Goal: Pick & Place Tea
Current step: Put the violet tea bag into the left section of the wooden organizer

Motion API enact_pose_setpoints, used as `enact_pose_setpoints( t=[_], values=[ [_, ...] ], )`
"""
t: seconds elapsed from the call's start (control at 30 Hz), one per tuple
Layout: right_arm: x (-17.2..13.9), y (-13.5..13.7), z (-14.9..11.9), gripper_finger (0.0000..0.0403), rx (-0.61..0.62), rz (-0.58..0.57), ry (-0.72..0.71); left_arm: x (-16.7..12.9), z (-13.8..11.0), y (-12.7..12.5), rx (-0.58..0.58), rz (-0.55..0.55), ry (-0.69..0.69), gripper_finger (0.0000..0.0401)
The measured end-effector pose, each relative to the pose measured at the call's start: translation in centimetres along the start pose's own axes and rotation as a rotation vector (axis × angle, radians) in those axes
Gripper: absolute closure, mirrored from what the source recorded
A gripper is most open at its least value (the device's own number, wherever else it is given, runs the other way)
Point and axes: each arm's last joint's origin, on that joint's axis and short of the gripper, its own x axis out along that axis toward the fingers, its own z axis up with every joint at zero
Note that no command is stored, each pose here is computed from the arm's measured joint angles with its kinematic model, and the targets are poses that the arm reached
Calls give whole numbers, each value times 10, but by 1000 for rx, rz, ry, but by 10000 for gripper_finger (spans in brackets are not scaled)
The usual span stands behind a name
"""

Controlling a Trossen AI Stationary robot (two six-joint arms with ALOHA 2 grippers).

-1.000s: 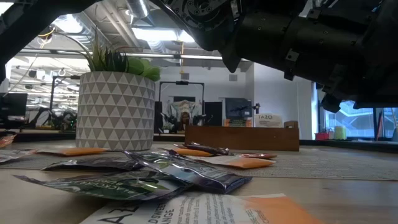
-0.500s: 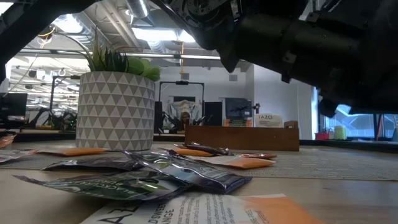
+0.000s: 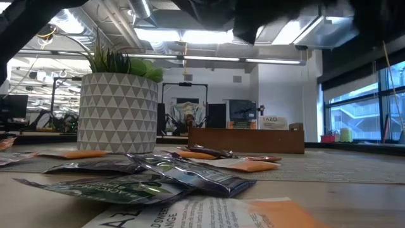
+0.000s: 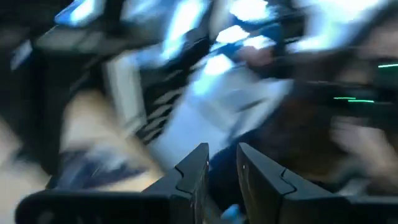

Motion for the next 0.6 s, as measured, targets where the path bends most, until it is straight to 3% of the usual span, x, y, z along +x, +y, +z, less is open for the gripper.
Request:
enact_pose_setpoints(
  t=[0.07, 0.17, 0.37, 0.47, 0.6],
  values=[
    [-15, 11, 6, 401, -86, -36, -128, -2, 12, -11, 78, -106, -79, 320],
    [-38, 25, 9, 401, -237, -134, -328, -5, 17, -18, 117, -168, -181, 320],
    [-65, 47, 21, 401, -471, -287, -567, -13, 8, -8, 68, 2, -326, 321],
    [-67, 52, 36, 401, -549, -294, -598, -11, 7, -6, 20, 76, -347, 319],
    [-62, 52, 59, 398, -624, -234, -637, -8, 5, -9, 31, 66, -341, 321]
  ],
)
